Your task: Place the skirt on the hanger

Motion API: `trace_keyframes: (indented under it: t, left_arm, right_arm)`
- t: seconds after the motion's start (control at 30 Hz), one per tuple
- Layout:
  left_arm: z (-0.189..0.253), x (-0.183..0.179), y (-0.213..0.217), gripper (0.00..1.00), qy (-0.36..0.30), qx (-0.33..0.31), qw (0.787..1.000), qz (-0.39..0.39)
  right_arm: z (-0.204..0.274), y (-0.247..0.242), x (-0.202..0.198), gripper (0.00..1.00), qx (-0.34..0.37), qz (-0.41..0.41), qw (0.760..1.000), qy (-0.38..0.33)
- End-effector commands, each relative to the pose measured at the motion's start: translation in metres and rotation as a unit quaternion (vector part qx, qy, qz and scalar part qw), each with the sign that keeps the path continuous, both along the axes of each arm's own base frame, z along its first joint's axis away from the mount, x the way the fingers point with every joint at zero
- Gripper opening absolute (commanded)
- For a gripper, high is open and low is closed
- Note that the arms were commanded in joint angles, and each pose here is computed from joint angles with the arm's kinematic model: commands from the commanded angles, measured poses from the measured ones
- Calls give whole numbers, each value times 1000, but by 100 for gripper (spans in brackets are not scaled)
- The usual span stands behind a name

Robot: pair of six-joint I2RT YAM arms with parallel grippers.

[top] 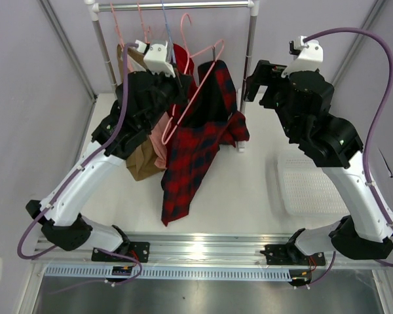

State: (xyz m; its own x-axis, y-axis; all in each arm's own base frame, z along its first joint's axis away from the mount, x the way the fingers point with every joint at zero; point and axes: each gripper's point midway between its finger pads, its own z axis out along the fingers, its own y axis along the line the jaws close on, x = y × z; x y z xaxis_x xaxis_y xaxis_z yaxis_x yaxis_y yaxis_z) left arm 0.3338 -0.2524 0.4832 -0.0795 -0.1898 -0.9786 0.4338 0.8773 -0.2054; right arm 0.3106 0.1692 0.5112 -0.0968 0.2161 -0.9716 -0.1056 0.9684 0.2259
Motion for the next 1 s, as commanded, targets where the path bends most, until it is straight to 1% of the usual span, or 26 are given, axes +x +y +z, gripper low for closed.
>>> trace_keyframes:
  t: [0.0, 0.03, 0.07, 0.1, 0.13, 0.2, 0.23, 0.3, 0.37, 0.43, 0.5, 0.53, 0.57, 0.6, 0.7, 0.87, 0.97]
  left_arm:
    - [69, 7, 15, 0, -60, -79, 994, 47]
    - [79, 7, 16, 0, -67, -88, 993, 52]
    - [81, 8, 14, 0, -68, -88, 992, 54]
    - [73, 18, 9, 0, -59, -82, 993, 67]
    - [83, 18, 11, 0, -66, -90, 991, 72]
    - [81, 26, 8, 0, -65, -87, 990, 86]
    - [92, 29, 7, 0, -76, -93, 989, 89]
    - [98, 34, 4, 0, -82, -93, 988, 94]
    - [94, 47, -5, 0, -84, -75, 988, 101]
    - [97, 53, -11, 0, -92, -64, 989, 94]
    - [104, 62, -13, 0, -99, -69, 988, 98]
    - [95, 68, -17, 0, -87, -60, 990, 95]
    - [79, 84, -22, 0, -73, -49, 991, 101]
    - [86, 85, -20, 0, -76, -58, 990, 104]
    - [77, 99, -21, 0, -75, -55, 990, 110]
    - [76, 121, -11, 0, -81, -71, 988, 115]
    - [73, 132, -13, 0, -86, -76, 987, 108]
  right_arm:
    - [16, -9, -8, 95, 25, 3, 1000, -11]
    - [17, -10, -9, 95, 26, 4, 1000, -12]
    - [18, -10, -9, 95, 27, 4, 1000, -13]
    - [19, -11, -9, 95, 28, 2, 1000, -13]
    - [19, -12, -9, 95, 27, 2, 1000, -13]
    - [20, -14, -9, 95, 28, 1, 999, -14]
    - [20, -14, -9, 95, 27, 2, 1000, -13]
    - [20, -15, -9, 95, 28, 2, 1000, -12]
    - [19, -16, -10, 95, 27, 1, 1000, -11]
    - [19, -20, -11, 95, 25, -2, 1000, -10]
    - [19, -22, -11, 95, 24, -4, 1000, -11]
    - [18, -24, -12, 95, 22, -4, 1000, -11]
    - [18, -26, -11, 95, 23, -7, 1000, -10]
    - [16, -26, -11, 95, 22, -6, 1000, -8]
    - [16, -30, -11, 95, 24, -7, 1000, -10]
    - [10, -34, -11, 95, 26, -7, 1000, -4]
    - [3, -35, -9, 95, 29, -5, 1000, 2]
